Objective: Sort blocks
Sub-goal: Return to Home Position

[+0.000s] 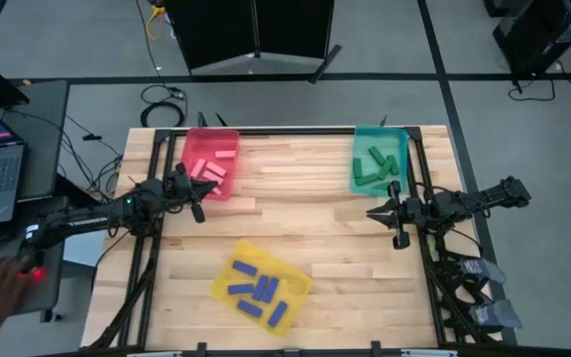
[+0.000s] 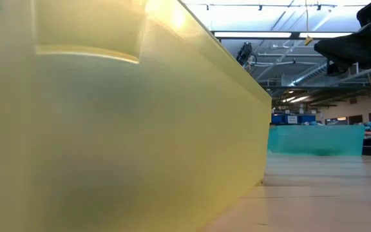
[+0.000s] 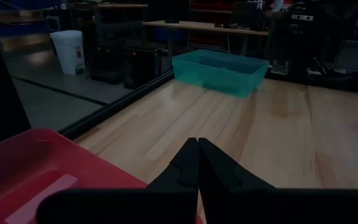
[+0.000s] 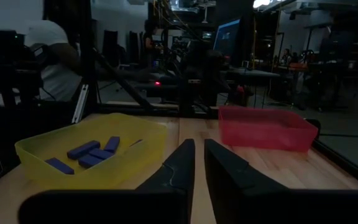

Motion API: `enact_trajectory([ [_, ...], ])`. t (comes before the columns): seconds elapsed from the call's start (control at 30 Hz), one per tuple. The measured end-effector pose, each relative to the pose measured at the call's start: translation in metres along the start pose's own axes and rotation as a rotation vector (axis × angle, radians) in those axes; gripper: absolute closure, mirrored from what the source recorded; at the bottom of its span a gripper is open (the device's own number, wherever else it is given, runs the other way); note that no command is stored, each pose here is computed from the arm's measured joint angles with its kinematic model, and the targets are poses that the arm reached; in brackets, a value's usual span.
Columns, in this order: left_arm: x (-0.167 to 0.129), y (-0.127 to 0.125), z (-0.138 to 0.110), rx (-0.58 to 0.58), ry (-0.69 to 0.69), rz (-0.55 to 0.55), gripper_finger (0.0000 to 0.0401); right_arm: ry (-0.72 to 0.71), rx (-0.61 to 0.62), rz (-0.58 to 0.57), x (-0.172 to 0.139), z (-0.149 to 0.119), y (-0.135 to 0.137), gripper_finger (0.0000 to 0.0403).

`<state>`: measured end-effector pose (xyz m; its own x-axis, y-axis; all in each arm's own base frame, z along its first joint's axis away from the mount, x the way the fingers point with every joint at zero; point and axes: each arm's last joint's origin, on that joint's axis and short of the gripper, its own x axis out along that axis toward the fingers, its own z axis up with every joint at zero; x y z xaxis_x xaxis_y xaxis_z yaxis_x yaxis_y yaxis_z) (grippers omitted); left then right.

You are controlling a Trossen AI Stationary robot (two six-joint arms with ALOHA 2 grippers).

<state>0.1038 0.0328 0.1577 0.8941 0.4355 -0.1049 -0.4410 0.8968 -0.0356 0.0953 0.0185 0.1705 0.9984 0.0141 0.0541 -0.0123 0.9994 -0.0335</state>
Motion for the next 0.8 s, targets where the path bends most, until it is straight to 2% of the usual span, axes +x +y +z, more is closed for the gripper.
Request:
enact_trajectory([
  [0.8,0.0000,0.0000,0.0000,0.000,0.000,0.000,0.0395,0.000,0.000,0.000,0.0000,0.0000,0.0000,0.0356],
])
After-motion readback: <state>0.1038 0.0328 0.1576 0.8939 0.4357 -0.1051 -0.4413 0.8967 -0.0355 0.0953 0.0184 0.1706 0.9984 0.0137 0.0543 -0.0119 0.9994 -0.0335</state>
